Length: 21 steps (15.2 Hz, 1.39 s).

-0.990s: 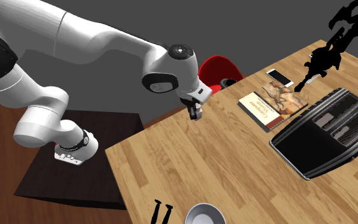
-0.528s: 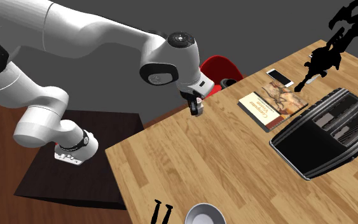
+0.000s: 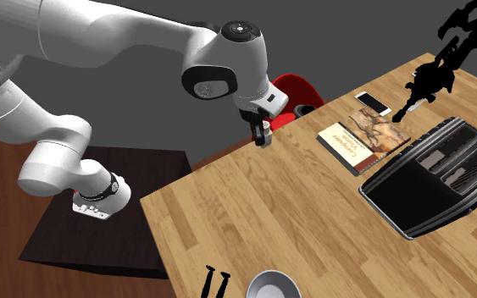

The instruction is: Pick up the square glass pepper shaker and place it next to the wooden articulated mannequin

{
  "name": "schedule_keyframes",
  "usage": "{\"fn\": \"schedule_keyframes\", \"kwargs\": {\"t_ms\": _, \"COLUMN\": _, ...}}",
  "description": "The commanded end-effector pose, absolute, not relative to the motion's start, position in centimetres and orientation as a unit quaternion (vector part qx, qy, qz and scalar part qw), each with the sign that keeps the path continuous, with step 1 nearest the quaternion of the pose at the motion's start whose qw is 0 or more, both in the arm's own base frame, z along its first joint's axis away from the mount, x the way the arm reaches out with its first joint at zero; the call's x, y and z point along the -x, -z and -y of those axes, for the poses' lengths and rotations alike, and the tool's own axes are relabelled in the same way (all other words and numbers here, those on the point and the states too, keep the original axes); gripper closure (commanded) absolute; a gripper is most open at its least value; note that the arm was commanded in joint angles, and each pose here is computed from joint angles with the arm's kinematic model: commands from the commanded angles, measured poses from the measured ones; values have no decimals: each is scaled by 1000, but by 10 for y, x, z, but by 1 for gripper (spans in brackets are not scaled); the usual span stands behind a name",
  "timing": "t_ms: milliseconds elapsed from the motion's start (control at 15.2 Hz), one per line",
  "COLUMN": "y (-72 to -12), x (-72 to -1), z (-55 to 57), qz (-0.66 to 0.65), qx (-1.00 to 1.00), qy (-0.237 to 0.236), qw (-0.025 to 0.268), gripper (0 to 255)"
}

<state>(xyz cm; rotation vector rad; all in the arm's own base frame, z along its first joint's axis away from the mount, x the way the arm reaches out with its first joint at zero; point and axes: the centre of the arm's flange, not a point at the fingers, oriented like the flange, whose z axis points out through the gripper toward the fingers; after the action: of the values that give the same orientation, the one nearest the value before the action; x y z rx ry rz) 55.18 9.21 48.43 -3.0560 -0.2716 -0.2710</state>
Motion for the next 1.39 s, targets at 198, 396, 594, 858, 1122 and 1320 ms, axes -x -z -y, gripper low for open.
{"fn": "schedule_keyframes", "kwargs": {"t_ms": 198, "y": -492, "x": -555, "z": -52, "qz": 88, "qx": 992, "qy": 88, "qw": 31, "gripper": 255}}
{"fn": "schedule_keyframes", "kwargs": {"t_ms": 396, "y": -492, "x": -558, "z": -13, "qz": 88, "qx": 992, "qy": 88, "qw": 31, "gripper": 255}}
{"fn": "schedule_keyframes", "kwargs": {"t_ms": 594, "y": -492, "x": -560, "z": 27, "qz": 88, "qx": 992, "qy": 88, "qw": 31, "gripper": 255}}
{"fn": "schedule_keyframes", "kwargs": {"t_ms": 858, "y": -492, "x": -563, "z": 79, "qz": 88, "qx": 992, "qy": 88, "qw": 31, "gripper": 255}}
{"fn": "schedule_keyframes", "kwargs": {"t_ms": 1122, "y": -492, "x": -567, "z": 132, "qz": 88, "qx": 992, "qy": 88, "qw": 31, "gripper": 255}}
{"fn": "schedule_keyframes", "kwargs": {"t_ms": 1320, "y": -492, "x": -569, "z": 172, "qz": 88, "qx": 992, "qy": 88, "qw": 31, "gripper": 255}}
